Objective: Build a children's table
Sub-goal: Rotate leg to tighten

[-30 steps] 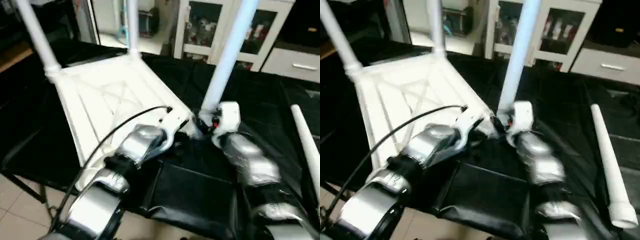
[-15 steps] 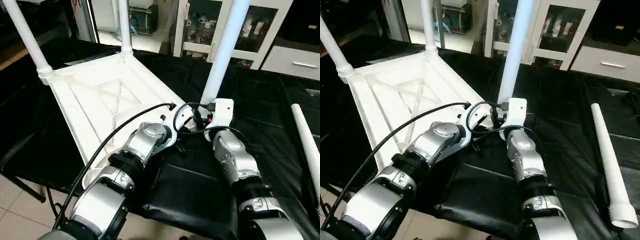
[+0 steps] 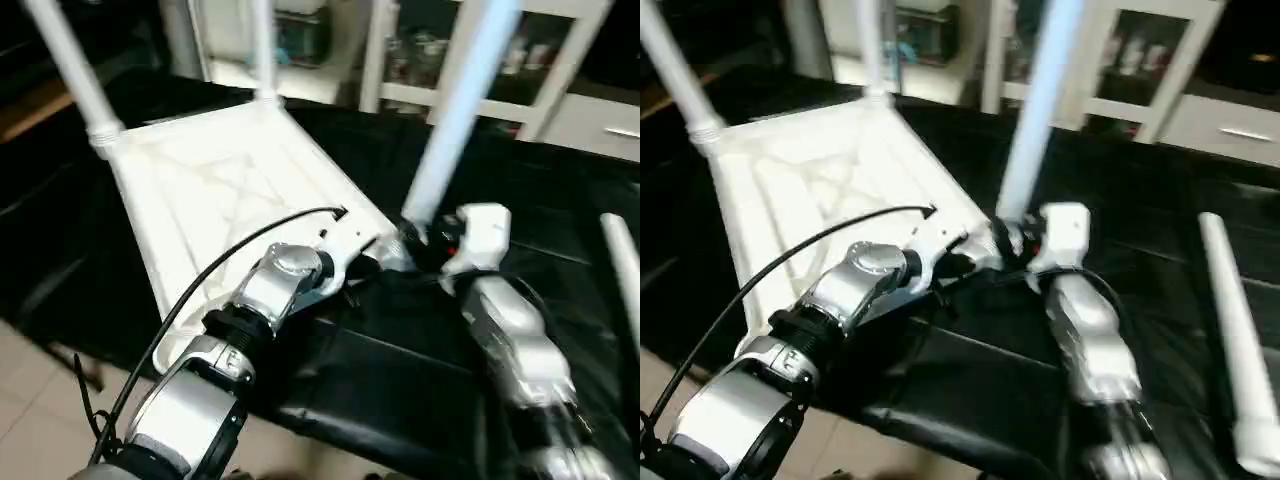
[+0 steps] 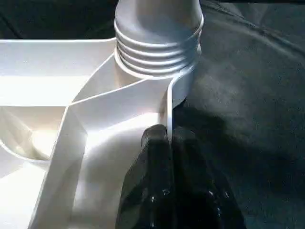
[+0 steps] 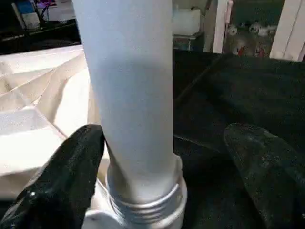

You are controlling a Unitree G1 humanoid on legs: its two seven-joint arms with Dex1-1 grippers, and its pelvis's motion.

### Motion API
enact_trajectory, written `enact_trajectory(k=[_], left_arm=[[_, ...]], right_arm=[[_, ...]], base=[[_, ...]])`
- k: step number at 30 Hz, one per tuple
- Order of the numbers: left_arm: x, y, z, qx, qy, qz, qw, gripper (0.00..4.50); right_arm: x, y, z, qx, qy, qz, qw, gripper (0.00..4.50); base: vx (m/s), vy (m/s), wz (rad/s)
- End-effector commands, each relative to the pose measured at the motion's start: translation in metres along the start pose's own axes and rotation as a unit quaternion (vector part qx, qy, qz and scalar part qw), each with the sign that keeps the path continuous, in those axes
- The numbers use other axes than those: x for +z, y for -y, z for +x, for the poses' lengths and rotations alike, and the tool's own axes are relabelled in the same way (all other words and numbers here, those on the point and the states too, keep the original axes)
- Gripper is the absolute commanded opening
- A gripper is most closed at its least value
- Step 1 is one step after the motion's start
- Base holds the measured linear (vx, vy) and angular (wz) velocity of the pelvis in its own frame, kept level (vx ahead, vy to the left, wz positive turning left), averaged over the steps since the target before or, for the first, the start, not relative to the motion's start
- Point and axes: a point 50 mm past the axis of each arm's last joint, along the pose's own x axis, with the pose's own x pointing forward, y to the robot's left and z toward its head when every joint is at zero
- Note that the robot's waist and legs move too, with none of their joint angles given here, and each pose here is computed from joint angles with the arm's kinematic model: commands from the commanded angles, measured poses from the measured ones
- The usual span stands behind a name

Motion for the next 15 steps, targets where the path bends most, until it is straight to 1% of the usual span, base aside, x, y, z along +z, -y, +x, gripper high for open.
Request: enact_trajectory(k=[1, 2, 3, 5, 6, 7, 8, 9, 11, 12, 13, 14, 15], left_arm=[[0.014, -0.006, -0.001, 0.012, 0.057, 0.020, 0.998, 0.00], [0.017, -0.005, 0.001, 0.013, 0.063, 0.024, 0.998, 0.00], [0.017, -0.005, 0.001, 0.013, 0.063, 0.024, 0.998, 0.00], [0.025, -0.005, 0.005, 0.033, 0.081, 0.034, 0.996, 0.00], [0.028, -0.006, 0.006, 0.041, 0.092, 0.021, 0.995, 0.28], [0.031, -0.007, 0.007, 0.050, 0.101, 0.007, 0.994, 0.28], [0.036, -0.009, 0.008, 0.060, 0.113, -0.014, 0.992, 0.59], [0.038, -0.010, 0.009, 0.068, 0.121, -0.028, 0.990, 0.64], [0.039, -0.011, 0.009, 0.076, 0.128, -0.039, 0.988, 0.68], [0.040, -0.012, 0.009, 0.079, 0.133, -0.045, 0.987, 0.87], [0.040, -0.012, 0.009, 0.079, 0.133, -0.045, 0.987, 0.87], [0.039, -0.014, 0.008, 0.087, 0.139, -0.053, 0.985, 1.06], [0.039, -0.015, 0.006, 0.088, 0.140, -0.053, 0.985, 1.10]], right_arm=[[0.000, 0.028, -0.018, -0.076, -0.005, -0.021, 0.997, 4.46], [-0.004, 0.033, -0.025, -0.092, -0.013, -0.024, 0.995, 4.46], [-0.004, 0.033, -0.025, -0.092, -0.013, -0.024, 0.995, 4.46], [-0.010, 0.038, -0.035, -0.110, -0.026, -0.023, 0.993, 4.46], [-0.012, 0.037, -0.038, -0.110, -0.031, -0.023, 0.993, 4.49], [-0.013, 0.037, -0.040, -0.110, -0.034, -0.022, 0.993, 4.49], [-0.014, 0.035, -0.041, -0.109, -0.038, -0.021, 0.993, 4.50], [-0.015, 0.034, -0.041, -0.108, -0.042, -0.024, 0.993, 4.50], [-0.016, 0.032, -0.041, -0.104, -0.045, -0.025, 0.993, 4.50], [-0.015, 0.030, -0.040, -0.099, -0.046, -0.025, 0.994, 4.50], [-0.015, 0.030, -0.040, -0.099, -0.046, -0.025, 0.994, 4.50], [-0.013, 0.027, -0.040, -0.089, -0.043, -0.022, 0.995, 4.50], [-0.012, 0.026, -0.040, -0.082, -0.043, -0.018, 0.996, 4.50]], base=[[0.000, 0.000, 0.00], [0.000, 0.000, 0.00], [0.000, 0.000, 0.00], [0.000, 0.000, 0.00], [0.000, 0.000, 0.00], [0.000, 0.000, 0.00], [0.000, 0.000, 0.00], [0.000, 0.000, 0.00], [0.000, 0.000, 0.00], [0.000, 0.000, 0.00], [0.000, 0.000, 0.00], [0.000, 0.000, 0.00], [0.000, 0.000, 0.00]])
